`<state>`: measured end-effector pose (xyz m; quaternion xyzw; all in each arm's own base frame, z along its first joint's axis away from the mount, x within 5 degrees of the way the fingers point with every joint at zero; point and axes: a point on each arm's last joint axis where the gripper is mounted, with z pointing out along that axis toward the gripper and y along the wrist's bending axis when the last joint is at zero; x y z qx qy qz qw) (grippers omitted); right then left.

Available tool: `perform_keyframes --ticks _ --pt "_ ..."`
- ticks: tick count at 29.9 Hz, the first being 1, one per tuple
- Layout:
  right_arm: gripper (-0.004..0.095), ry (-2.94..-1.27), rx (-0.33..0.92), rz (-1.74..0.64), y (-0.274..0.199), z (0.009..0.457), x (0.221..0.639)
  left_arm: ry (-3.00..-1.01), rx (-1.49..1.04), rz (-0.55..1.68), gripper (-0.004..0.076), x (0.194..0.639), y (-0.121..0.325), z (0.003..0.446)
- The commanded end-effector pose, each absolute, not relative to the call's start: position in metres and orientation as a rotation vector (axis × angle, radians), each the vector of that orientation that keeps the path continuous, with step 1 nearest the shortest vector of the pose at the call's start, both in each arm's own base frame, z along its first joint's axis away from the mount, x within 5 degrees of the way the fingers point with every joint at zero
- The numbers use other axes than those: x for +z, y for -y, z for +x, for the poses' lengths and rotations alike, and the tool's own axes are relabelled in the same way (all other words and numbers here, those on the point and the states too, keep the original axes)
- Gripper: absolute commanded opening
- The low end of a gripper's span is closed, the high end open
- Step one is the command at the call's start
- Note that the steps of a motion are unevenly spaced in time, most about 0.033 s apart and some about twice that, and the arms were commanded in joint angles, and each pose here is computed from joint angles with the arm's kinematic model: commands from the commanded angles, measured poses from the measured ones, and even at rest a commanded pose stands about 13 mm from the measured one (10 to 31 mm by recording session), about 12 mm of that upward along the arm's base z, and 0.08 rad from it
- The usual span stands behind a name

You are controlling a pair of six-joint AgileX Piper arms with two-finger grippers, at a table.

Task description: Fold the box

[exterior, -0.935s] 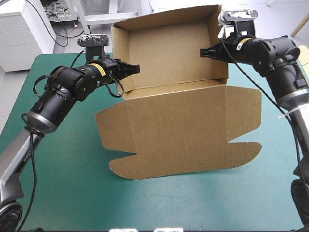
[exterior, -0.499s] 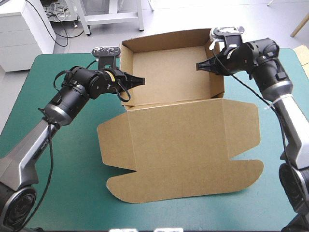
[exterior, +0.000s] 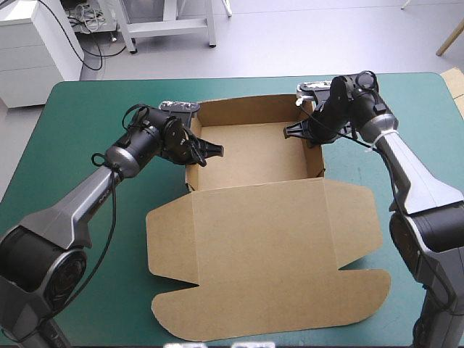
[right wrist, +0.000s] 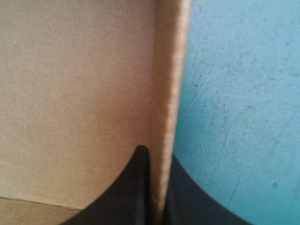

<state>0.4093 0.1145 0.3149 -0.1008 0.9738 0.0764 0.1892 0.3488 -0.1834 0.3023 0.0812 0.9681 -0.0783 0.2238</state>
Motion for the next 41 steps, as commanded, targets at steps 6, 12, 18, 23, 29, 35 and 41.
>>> perform_keyframes --ticks 6,12,18,23,29,35,41 --pt "0.0041 -2.648 0.319 -0.306 -0.122 0.403 0.34 -2.552 -0.305 0.339 0.0004 0.328 0.191 0.345" --pt "0.0378 -2.648 0.283 -0.305 -0.119 0.404 0.34 -2.547 -0.275 0.367 0.0204 0.328 0.189 0.346" --pt "0.0757 -2.648 0.279 -0.306 -0.119 0.404 0.34 -2.556 -0.277 0.329 0.0533 0.328 0.181 0.35" --pt "0.0803 -2.648 0.268 -0.305 -0.118 0.404 0.34 -2.596 -0.237 0.313 0.0612 0.326 0.173 0.35" --pt "0.0791 -2.635 0.24 -0.316 -0.116 0.403 0.343 -2.548 -0.217 0.319 0.0612 0.337 0.17 0.349" --pt "0.0788 -2.536 0.141 -0.321 -0.106 0.392 0.371 -2.364 -0.214 0.312 0.061 0.389 0.158 0.332" --pt "0.0784 -2.377 0.101 -0.322 -0.094 0.362 0.421 -2.191 -0.227 0.341 0.06 0.451 0.133 0.285"
